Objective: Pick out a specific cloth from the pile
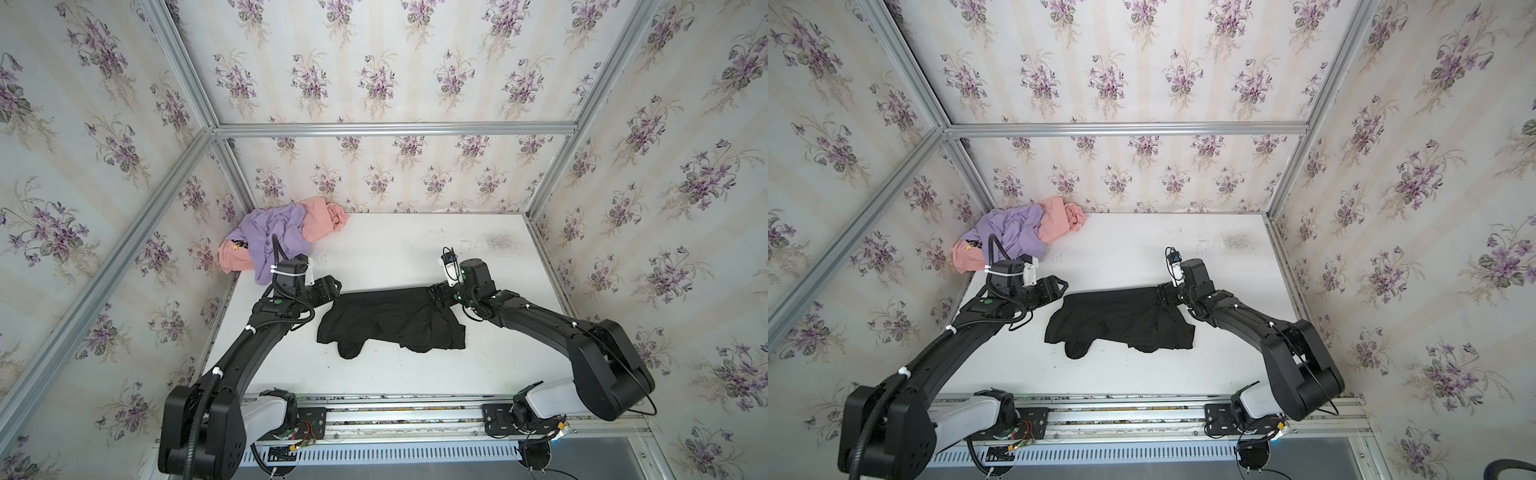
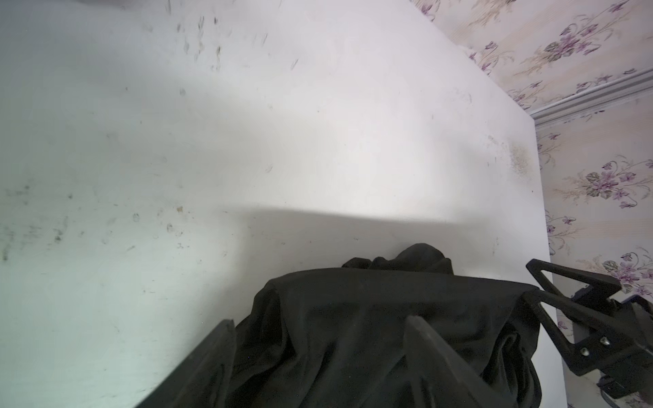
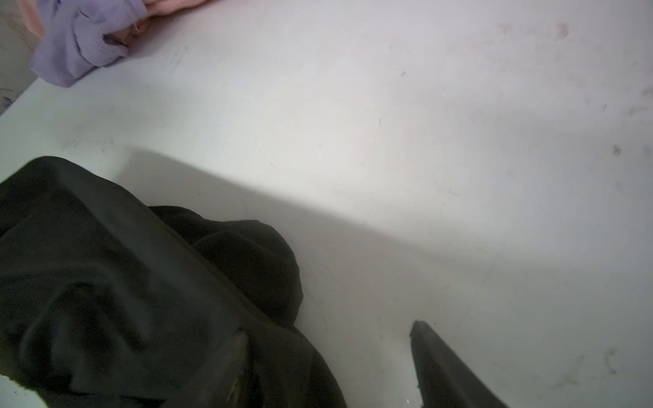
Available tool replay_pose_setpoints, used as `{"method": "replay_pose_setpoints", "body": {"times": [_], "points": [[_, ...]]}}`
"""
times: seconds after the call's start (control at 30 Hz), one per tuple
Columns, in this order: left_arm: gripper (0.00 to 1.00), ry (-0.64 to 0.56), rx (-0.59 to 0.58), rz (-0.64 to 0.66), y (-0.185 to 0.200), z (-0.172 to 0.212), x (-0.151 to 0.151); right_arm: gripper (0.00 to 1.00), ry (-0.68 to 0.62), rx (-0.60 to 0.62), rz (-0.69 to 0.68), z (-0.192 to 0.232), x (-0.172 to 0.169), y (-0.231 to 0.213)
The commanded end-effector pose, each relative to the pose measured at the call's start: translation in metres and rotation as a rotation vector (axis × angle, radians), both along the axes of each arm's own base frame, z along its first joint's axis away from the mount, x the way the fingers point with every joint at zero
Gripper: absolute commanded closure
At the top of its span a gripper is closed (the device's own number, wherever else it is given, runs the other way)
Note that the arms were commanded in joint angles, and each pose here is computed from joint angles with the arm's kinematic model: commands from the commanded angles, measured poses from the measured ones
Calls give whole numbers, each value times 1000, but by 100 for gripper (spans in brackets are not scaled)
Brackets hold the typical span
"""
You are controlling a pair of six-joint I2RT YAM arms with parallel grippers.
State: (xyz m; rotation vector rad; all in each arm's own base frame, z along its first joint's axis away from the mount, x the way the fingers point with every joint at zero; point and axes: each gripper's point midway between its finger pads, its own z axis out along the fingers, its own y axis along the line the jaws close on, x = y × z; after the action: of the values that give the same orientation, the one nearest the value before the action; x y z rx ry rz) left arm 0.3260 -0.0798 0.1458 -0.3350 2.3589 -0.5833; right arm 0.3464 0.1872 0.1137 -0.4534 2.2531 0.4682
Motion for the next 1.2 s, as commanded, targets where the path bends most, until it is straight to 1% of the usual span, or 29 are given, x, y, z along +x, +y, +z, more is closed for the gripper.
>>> {"method": "replay_pose_setpoints", "body": {"times": [0.0,0.07,0.27,0.33,0.37,0.4,0.43,0.5,0.53,0.57,0.63,0.7,0.73,0.77,0.8,0.83,0.87,0.93,0.97,1.0,1.03,1.07,1.1,1.17], "points": [[20,-49,103,44,19,12,-1,26,-78,-25,-6,21,-1,-8],[20,-77,129,47,23,19,-3,24,-111,-30,-10,29,-2,-13],[19,-142,168,46,29,35,-5,23,-132,-52,-67,36,-7,-37],[17,-184,209,67,36,40,1,23,-197,-103,-102,35,-9,-53],[16,-185,234,121,45,40,4,23,-251,-143,-115,32,-8,-60],[17,-180,277,190,59,38,7,17,-311,-181,-186,32,-4,-75],[16,-182,330,238,70,37,10,15,-311,-221,-256,36,-1,-91],[17,-194,423,271,86,32,17,17,-378,-313,-234,33,4,-100],[16,-187,486,300,96,27,18,17,-410,-350,-269,31,6,-109],[15,-178,523,313,101,22,20,17,-424,-372,-288,29,7,-114],[16,-174,610,251,102,14,28,17,-450,-402,-313,20,11,-123],[15,-182,674,225,105,7,35,14,-487,-385,-374,12,18,-136],[16,-193,694,215,106,4,40,14,-503,-367,-393,7,23,-141],[16,-202,708,200,105,1,43,14,-534,-382,-414,8,28,-145],[16,-204,710,171,103,-6,48,13,-526,-370,-448,6,32,-152],[17,-229,698,119,95,-8,53,13,-540,-323,-469,9,35,-156],[17,-260,690,94,91,-8,56,13,-521,-307,-482,4,37,-161],[18,-362,666,34,79,-4,61,13,-519,-252,-551,-4,38,-178],[18,-425,648,20,75,0,62,13,-506,-233,-556,-10,37,-181],[17,-488,631,11,73,3,61,12,-529,-226,-565,-10,39,-183],[17,-528,585,25,77,2,59,11,-530,-229,-555,-10,40,-181],[17,-558,530,50,81,5,59,11,-493,-229,-535,-13,41,-178],[15,-565,490,60,86,4,58,0,-459,-235,-518,-16,44,-176],[16,-592,457,39,85,2,60,0,-467,-221,-504,-16,48,-176]]}}
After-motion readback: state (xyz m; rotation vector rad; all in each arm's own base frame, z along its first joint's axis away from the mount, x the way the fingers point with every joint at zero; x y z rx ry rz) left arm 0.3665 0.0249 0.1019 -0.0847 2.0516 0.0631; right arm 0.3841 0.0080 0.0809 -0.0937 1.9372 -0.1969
